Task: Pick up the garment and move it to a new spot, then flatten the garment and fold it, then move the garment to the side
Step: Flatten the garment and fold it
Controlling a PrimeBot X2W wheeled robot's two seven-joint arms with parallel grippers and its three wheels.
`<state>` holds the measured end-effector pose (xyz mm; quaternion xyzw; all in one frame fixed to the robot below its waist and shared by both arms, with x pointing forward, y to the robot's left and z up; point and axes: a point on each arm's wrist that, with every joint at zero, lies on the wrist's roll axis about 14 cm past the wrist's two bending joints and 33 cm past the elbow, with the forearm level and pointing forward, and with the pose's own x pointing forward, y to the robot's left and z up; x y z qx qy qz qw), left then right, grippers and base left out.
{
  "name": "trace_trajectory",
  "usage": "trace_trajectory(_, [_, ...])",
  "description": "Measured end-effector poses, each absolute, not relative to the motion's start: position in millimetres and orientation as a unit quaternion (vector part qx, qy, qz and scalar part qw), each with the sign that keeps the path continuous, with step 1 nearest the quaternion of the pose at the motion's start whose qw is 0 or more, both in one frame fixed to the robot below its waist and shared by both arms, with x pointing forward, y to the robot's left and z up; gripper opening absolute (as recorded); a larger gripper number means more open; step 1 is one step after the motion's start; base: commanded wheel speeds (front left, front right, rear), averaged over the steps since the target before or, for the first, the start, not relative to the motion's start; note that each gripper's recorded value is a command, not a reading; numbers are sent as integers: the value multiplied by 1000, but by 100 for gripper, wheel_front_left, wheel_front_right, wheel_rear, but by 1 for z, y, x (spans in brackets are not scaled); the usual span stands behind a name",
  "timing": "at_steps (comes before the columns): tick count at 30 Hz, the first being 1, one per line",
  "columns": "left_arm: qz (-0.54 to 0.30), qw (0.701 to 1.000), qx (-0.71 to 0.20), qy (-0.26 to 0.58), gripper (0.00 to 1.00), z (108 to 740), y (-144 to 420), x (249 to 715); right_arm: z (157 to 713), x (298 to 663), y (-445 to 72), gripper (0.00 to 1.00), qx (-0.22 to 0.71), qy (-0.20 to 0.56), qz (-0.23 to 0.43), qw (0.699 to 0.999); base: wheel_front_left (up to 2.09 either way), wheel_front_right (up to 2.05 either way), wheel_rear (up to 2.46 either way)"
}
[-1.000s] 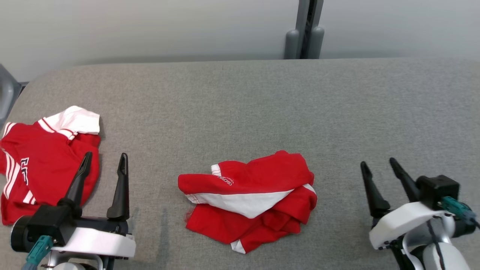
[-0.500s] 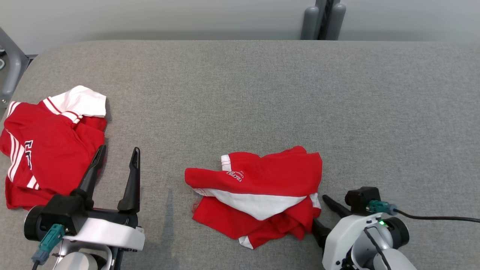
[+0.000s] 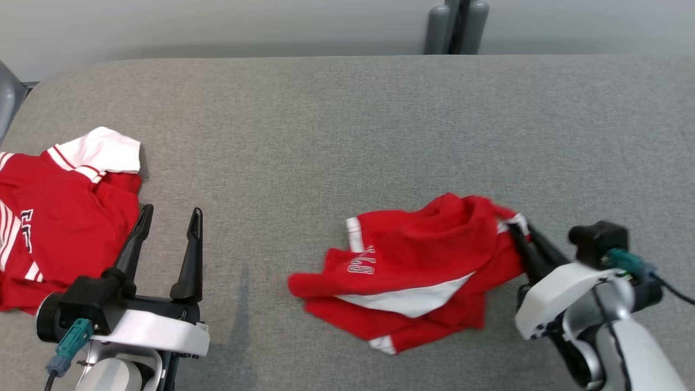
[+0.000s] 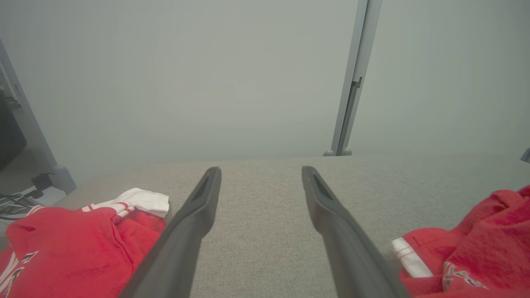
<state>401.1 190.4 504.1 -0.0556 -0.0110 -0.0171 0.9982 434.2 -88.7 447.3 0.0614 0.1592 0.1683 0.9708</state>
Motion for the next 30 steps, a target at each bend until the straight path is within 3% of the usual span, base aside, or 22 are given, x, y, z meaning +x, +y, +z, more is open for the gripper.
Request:
trace_trajectory(6, [-32, 998, -60, -8, 100, 501, 183, 407, 479, 443, -126, 0, 12, 123, 126, 984, 0, 0, 0])
trace_trajectory(12, [-40, 997, -62, -3, 100, 496, 178, 412, 429, 421, -149, 0, -10, 215, 95, 972, 0, 0, 0])
trace_trajectory(17, [-48, 997, -64, 1, 100, 493, 173, 413, 397, 412, -163, 0, -6, 246, 72, 967, 0, 0, 0])
trace_trajectory(18, [-51, 997, -64, 2, 100, 492, 172, 413, 391, 410, -163, 34, -5, 254, 71, 965, 0, 0, 0])
trace_trajectory(19, [-53, 997, -64, 3, 100, 492, 171, 412, 389, 410, -162, 60, 1, 253, 69, 965, 0, 0, 0])
trace_trajectory(20, [-54, 996, -64, 4, 100, 491, 171, 412, 388, 410, -162, 100, 6, 252, 68, 965, 0, 0, 0])
trace_trajectory(30, [-55, 997, -61, -6, 100, 499, 170, 408, 413, 408, -165, 100, 25, 195, 55, 979, 0, 0, 0])
